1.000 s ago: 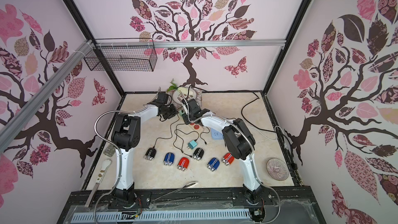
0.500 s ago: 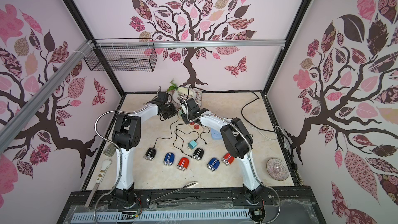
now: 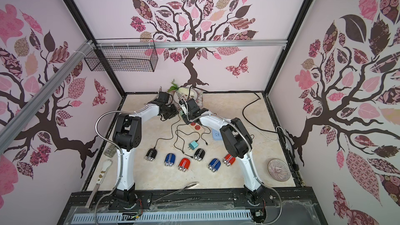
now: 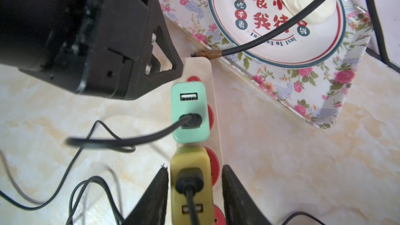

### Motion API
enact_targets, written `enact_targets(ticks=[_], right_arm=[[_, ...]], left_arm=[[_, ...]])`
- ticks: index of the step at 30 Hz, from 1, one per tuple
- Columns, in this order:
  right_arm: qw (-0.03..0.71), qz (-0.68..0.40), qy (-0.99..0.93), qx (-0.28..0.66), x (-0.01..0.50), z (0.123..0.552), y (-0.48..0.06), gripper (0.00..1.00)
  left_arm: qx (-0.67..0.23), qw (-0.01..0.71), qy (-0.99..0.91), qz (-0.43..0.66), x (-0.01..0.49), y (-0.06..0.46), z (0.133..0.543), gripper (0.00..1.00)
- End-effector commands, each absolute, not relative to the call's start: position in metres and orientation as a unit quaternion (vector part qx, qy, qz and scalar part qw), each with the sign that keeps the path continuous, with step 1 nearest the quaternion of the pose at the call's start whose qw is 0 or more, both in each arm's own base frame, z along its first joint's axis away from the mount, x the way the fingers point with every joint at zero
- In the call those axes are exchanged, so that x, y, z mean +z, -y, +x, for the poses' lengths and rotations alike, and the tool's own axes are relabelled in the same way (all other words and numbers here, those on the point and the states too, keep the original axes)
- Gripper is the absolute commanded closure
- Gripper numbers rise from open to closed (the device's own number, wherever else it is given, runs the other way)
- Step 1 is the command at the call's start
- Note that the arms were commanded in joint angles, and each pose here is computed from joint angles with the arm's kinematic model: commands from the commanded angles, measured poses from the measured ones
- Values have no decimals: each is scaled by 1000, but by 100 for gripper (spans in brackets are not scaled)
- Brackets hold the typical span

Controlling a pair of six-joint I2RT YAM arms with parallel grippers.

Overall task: Unplug the electric shaver
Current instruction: Remove the plug from the socket.

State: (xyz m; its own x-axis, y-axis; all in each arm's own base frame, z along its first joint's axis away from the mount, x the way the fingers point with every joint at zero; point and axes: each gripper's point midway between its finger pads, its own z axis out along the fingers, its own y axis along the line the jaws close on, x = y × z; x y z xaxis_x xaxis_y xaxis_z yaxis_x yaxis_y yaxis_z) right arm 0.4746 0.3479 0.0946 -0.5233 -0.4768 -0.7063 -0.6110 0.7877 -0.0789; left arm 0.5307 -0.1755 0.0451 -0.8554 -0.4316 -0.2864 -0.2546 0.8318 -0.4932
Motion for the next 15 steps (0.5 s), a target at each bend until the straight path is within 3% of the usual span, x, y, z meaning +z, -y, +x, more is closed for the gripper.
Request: enact_targets(ticks=[1,15], right_arm=[[366,-327,-868,81,84,477,-349,58],[358,-342,-864,89,78,470,-350,61]], left_arm=[[-220,205,-938,-175,46,177,538,66],[-221,203,-938,-175,45,180,537,66]])
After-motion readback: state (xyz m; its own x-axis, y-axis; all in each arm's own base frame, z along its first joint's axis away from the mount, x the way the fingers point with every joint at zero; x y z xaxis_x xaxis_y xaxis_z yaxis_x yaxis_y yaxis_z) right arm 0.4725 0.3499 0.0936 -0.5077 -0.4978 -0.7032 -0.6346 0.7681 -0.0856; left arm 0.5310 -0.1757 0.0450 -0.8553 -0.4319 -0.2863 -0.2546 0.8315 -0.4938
